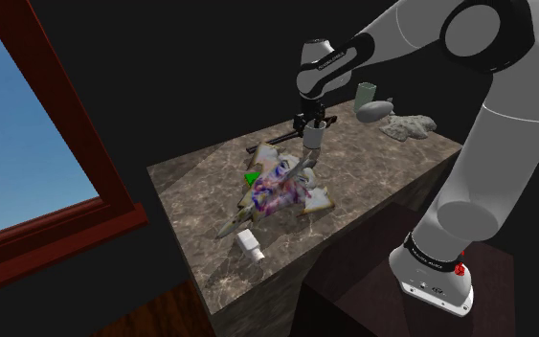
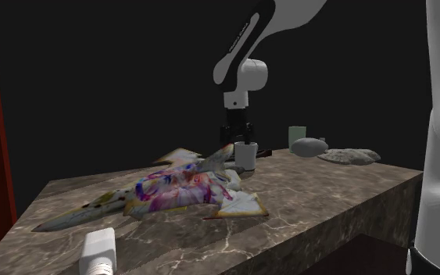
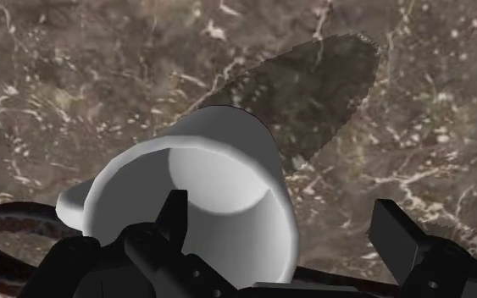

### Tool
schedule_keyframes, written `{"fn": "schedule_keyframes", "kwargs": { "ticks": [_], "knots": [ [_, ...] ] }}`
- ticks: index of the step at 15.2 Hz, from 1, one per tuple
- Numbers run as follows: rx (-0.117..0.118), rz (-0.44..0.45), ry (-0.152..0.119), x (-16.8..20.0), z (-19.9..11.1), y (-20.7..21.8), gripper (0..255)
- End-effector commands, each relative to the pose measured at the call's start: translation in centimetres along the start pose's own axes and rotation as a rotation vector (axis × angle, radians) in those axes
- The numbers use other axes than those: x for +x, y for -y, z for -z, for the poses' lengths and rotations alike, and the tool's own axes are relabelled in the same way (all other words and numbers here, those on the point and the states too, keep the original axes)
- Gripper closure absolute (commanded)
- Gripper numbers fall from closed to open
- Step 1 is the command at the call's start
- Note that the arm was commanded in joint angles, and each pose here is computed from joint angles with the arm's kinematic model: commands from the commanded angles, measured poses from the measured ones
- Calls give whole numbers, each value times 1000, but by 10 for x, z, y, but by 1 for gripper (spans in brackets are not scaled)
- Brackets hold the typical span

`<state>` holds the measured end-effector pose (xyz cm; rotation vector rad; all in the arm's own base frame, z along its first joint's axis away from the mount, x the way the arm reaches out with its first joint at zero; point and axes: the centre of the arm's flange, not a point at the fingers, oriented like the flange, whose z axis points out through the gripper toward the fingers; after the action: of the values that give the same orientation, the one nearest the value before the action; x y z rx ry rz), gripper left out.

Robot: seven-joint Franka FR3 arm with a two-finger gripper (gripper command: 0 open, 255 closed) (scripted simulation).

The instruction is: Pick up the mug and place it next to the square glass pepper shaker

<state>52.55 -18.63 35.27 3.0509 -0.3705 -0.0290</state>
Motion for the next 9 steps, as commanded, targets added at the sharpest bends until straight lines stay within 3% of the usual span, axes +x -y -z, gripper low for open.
{"fn": "schedule_keyframes", "kwargs": {
  "ticks": [1, 7, 8, 9],
  "knots": [
    [0, 0, 0, 0, -4, 1, 0],
    [0, 0, 0, 0, -4, 1, 0],
    [0, 0, 0, 0, -4, 1, 255],
    [0, 0, 0, 0, -4, 1, 255]
  ]
}}
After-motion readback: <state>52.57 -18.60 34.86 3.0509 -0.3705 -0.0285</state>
